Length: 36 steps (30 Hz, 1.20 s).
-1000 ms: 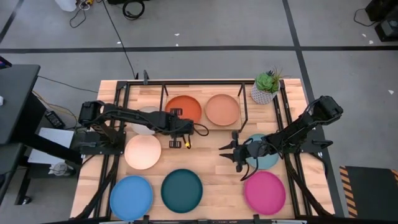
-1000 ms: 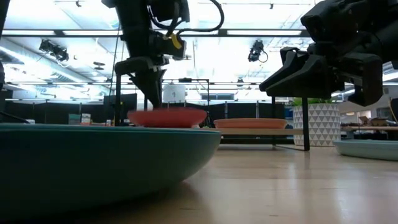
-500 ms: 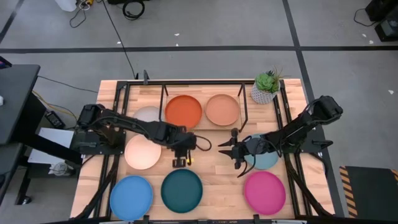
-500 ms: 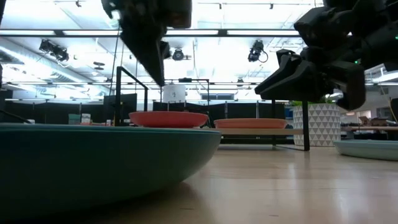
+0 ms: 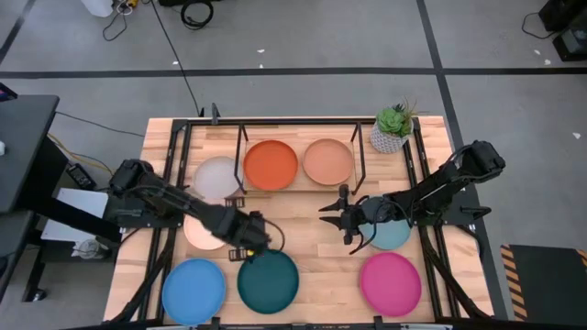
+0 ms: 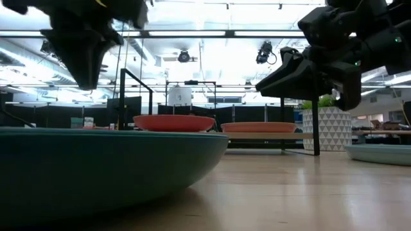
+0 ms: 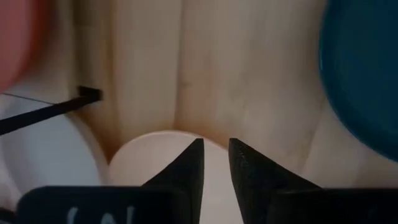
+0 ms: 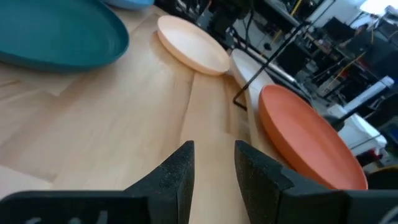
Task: Place and stack plates onto a shelf
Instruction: Stack the gray plate on top of the brown plate on the shelf
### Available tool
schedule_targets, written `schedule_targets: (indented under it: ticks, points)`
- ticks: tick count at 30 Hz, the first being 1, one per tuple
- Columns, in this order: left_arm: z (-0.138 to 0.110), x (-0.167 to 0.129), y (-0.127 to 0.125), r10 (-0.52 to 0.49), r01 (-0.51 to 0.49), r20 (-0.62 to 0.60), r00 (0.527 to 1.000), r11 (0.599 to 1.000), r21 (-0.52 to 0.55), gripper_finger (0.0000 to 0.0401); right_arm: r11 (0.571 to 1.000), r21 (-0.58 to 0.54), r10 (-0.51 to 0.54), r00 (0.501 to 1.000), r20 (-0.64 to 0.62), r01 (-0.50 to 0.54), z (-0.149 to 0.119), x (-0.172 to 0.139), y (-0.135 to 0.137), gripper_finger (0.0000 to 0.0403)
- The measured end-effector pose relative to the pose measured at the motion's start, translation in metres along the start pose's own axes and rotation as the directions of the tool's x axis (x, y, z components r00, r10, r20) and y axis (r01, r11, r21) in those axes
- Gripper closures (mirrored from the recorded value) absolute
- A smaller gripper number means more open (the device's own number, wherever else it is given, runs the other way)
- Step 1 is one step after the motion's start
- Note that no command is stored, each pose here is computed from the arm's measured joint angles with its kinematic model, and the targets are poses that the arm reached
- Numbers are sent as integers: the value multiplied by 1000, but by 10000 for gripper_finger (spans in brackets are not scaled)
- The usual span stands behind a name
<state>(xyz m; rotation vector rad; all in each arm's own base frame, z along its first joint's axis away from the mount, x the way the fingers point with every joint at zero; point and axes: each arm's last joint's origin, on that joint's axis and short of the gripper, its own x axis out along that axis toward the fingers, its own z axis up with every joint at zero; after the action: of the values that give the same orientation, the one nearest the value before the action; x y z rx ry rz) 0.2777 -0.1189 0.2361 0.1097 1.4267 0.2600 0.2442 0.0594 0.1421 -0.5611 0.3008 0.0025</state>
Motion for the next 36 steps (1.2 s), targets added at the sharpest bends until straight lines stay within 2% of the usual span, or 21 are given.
schedule_targets:
  ticks: [5,8,14,19,24,28,33,36]
  points:
    - [-17,-31,4,10,1,142,990,997,-82,340,999,-1,51,998,42,-51,0,2,-3,282]
    - [-36,-36,12,21,6,184,983,990,-143,351,999,2,54,998,42,-54,-1,2,-5,282]
    - [-74,-10,30,-12,64,241,970,976,-209,367,999,10,48,998,48,-49,-2,4,-9,283]
    - [-96,10,58,-42,129,278,960,944,-302,375,997,25,75,995,68,-77,-2,4,-10,283]
    - [-106,32,82,16,78,218,976,905,-418,373,995,46,85,994,72,-88,-2,4,-10,283]
    - [-106,48,96,56,23,166,985,898,-440,351,994,61,86,994,73,-90,-2,4,-10,283]
    - [-99,61,111,82,-16,130,988,896,-443,289,991,88,93,993,68,-99,-2,4,-8,282]
    - [-95,68,117,62,-13,100,993,903,-429,250,988,105,106,992,64,-113,-2,3,-6,282]
